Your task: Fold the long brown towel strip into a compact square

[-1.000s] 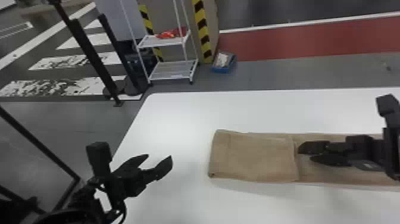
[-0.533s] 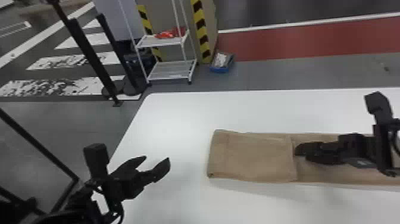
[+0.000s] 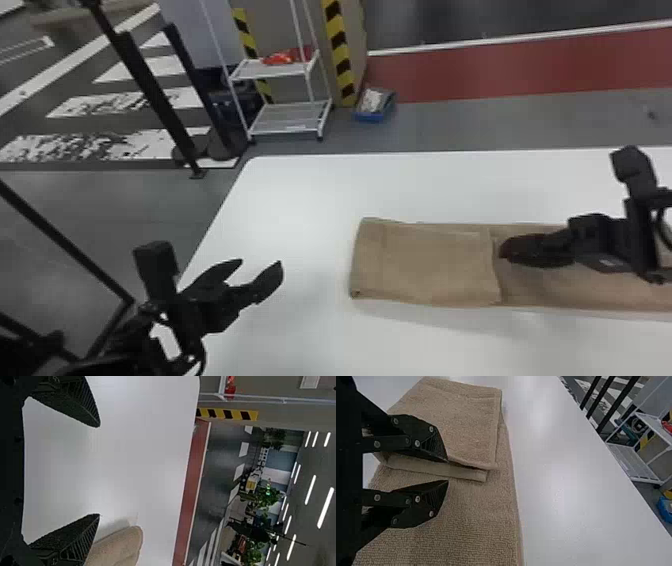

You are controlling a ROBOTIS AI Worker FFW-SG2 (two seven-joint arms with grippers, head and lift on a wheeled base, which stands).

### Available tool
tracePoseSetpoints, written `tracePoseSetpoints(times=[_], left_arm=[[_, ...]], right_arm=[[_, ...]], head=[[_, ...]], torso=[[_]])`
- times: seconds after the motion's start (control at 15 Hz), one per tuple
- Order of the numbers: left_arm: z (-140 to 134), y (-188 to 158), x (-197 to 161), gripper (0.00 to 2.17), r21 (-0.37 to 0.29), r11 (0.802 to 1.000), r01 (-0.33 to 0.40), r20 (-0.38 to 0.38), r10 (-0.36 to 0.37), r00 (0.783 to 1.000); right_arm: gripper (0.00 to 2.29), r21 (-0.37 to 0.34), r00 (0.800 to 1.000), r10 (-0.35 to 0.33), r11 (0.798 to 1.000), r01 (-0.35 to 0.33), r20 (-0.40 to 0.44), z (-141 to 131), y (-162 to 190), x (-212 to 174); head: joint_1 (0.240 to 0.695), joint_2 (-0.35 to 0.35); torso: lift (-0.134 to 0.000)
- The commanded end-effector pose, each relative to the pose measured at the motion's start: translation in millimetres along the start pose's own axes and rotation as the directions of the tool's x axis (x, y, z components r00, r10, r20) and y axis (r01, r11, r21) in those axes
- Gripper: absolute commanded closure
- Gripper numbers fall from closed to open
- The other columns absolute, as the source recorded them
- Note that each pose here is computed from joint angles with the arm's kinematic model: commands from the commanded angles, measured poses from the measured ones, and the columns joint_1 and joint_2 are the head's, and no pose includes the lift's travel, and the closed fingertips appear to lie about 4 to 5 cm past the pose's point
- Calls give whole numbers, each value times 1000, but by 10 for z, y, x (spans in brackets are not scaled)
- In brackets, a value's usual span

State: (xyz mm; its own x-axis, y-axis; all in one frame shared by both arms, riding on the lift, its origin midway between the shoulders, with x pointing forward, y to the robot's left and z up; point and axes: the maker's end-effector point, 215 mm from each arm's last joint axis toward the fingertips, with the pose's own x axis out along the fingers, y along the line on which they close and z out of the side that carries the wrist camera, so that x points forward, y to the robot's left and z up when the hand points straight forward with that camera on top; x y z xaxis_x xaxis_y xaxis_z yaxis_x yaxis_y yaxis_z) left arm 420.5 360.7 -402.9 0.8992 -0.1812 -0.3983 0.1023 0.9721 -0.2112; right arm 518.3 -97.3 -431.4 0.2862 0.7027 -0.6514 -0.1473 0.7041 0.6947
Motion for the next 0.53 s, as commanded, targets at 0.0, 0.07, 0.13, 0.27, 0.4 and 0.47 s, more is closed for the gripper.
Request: tracePoseSetpoints(times=[0.0, 0.07, 0.13, 0.27, 0.4, 0.47], left_arm=[[11, 28, -16, 80, -4, 1000, -5, 4, 5, 1000], [37, 48, -29, 80, -4, 1000, -8, 11, 8, 1000], [39, 41, -29, 80, -11, 1000, -3, 14, 4, 1000], [57, 42, -29, 80, -9, 1000, -4, 20, 4, 1000], [96, 89, -55, 80, -10, 1000, -12, 33, 13, 999], [124, 80, -59, 80, -17, 1000, -6, 43, 6, 999]], right_arm=[[1031, 1, 1000, -5, 1000, 5, -3, 26, 3, 0], [1058, 4, 1000, -11, 1000, 11, -6, 38, -17, 0], [1031, 7, 1000, -21, 1000, 21, -10, 51, -43, -2], [731, 6, 1000, -28, 1000, 28, -9, 76, -50, -11], [660, 6, 999, -49, 999, 49, -9, 123, -91, -31], [664, 7, 998, -55, 998, 55, -10, 131, -105, -34]], head=[[695, 302], [695, 305], [695, 305], [695, 303], [695, 301], [695, 298]], torso=[[-125], [-125], [-125], [-125], [-125], [-125]])
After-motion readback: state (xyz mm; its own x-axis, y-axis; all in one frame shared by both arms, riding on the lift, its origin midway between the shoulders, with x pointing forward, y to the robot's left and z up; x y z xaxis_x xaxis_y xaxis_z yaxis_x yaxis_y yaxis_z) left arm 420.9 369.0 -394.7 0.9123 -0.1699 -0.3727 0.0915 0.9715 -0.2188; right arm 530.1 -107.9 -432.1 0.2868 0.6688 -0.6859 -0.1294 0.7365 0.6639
